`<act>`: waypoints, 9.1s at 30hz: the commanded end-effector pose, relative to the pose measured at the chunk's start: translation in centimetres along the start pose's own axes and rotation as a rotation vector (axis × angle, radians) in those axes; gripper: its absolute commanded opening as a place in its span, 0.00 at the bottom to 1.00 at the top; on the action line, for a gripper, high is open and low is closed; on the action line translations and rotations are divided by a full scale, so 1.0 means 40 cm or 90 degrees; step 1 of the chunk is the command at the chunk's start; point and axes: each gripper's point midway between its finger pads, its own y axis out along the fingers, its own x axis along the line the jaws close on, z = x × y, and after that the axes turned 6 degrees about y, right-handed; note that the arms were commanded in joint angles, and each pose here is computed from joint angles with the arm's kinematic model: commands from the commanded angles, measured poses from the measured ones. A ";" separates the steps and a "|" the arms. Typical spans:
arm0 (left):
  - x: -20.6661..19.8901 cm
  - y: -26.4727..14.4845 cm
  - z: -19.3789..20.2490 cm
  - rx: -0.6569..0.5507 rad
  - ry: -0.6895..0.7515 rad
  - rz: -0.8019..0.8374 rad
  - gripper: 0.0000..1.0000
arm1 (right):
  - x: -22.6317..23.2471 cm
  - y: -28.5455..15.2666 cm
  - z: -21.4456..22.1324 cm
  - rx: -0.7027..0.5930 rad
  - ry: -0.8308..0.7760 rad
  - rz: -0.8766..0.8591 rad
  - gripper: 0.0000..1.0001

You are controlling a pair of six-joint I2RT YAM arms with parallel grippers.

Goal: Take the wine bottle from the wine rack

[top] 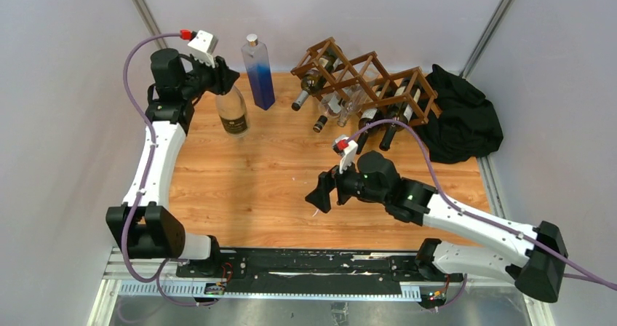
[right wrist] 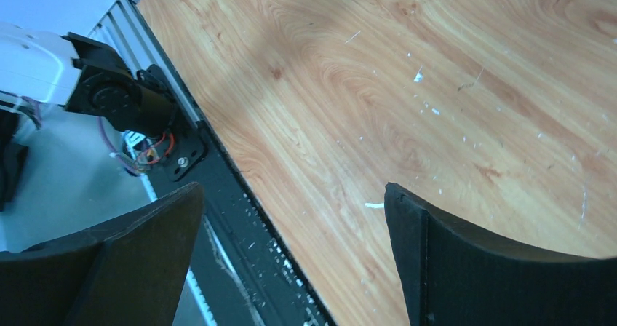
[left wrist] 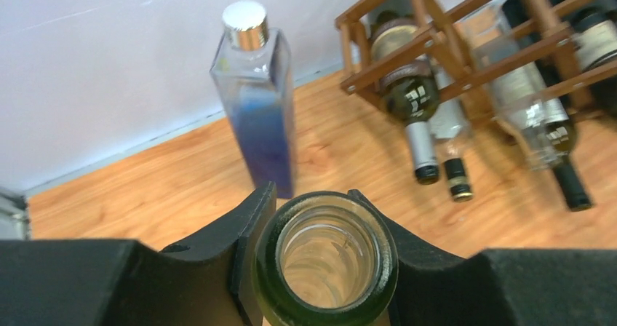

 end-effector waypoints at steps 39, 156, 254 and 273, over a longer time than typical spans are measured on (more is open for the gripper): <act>0.324 0.249 0.057 -0.138 0.074 -0.135 0.43 | -0.322 0.084 -0.404 -0.064 0.218 0.312 1.00; -0.421 -0.252 0.254 0.058 0.527 0.380 1.00 | 0.024 0.107 -0.262 0.079 0.257 0.071 0.00; -0.387 -0.148 -0.132 -0.097 -0.195 0.243 0.03 | 0.123 0.154 -0.312 -0.179 -0.158 -0.029 0.01; -0.155 0.013 -0.144 -0.132 -0.024 0.126 0.00 | -0.087 0.069 -0.244 -0.108 0.017 0.111 0.92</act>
